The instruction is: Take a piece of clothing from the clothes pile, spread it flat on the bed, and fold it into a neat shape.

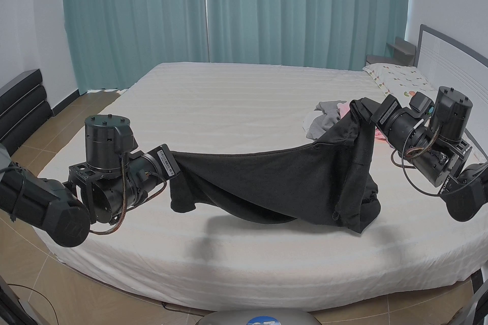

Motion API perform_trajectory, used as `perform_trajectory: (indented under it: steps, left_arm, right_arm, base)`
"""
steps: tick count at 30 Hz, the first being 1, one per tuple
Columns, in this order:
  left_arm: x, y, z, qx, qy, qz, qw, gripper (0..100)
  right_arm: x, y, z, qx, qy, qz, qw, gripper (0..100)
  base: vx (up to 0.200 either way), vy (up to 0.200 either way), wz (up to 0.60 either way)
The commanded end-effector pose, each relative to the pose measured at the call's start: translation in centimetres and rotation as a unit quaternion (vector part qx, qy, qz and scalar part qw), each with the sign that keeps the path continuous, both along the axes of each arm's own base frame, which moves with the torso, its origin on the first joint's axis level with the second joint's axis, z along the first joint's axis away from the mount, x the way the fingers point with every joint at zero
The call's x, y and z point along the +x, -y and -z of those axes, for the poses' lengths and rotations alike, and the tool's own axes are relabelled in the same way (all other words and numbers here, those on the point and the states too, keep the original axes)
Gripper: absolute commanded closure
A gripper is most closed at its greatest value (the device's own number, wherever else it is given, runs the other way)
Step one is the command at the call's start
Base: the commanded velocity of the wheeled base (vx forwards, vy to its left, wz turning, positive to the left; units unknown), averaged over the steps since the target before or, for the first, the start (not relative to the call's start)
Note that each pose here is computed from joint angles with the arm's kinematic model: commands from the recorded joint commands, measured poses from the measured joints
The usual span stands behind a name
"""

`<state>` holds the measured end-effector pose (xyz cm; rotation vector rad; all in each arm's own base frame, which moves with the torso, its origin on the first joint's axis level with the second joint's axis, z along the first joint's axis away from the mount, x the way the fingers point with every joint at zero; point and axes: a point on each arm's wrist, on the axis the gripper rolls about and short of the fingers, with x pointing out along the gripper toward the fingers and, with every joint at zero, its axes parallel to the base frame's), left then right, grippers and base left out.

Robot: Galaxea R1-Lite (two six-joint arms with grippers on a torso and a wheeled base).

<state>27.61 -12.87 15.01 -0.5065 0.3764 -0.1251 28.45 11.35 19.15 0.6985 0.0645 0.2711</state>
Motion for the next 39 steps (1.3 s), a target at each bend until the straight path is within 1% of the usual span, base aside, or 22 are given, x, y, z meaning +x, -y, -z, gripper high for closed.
perform_trajectory:
  steps: [1, 3, 12, 16, 27, 30, 39]
  left_arm:
    - [-0.1, 0.0, 0.0, 0.0, 0.0, -0.001, 1.0, 100]
    - [-0.1, -0.1, 0.0, 0.0, 0.0, -0.002, 1.0, 100]
    - [-0.1, -1.0, 0.5, 0.003, -0.007, -0.028, 0.9996, 100]
    - [-0.2, -1.0, 0.7, 0.003, -0.013, -0.028, 0.9995, 100]
    - [-0.6, -1.0, 0.3, -0.006, -0.008, -0.027, 0.9996, 100]
    - [-0.7, -1.1, 0.1, -0.014, -0.007, -0.026, 0.9996, 100]
    - [-0.9, -1.3, 0.0, -0.014, -0.007, -0.028, 0.9995, 100]
  right_arm:
    - [0.0, 0.0, 0.2, -0.001, -0.003, 0.0, 1.0, 100]
    - [-0.1, 0.0, 0.3, -0.001, -0.004, 0.0, 1.0, 100]
    - [-0.1, 0.0, 0.3, -0.001, -0.006, 0.0, 1.0, 100]
    - [0.0, 0.0, 0.4, -0.001, -0.007, 0.0, 1.0, 100]
    - [-0.1, 0.1, 0.4, -0.002, -0.008, 0.0, 1.0, 100]
    - [-0.2, 0.1, 0.5, -0.003, -0.009, 0.0, 1.0, 100]
    - [-0.4, 0.2, 0.3, -0.002, -0.006, 0.001, 1.0, 100]
  base:
    - [0.0, 0.2, 0.0]
    - [0.0, 0.2, 0.0]
    - [0.0, 0.0, 0.0]
    - [0.0, 0.0, 0.0]
    - [0.0, 0.0, 0.0]
    - [0.0, 0.2, 0.0]
    - [0.0, 0.2, 0.0]
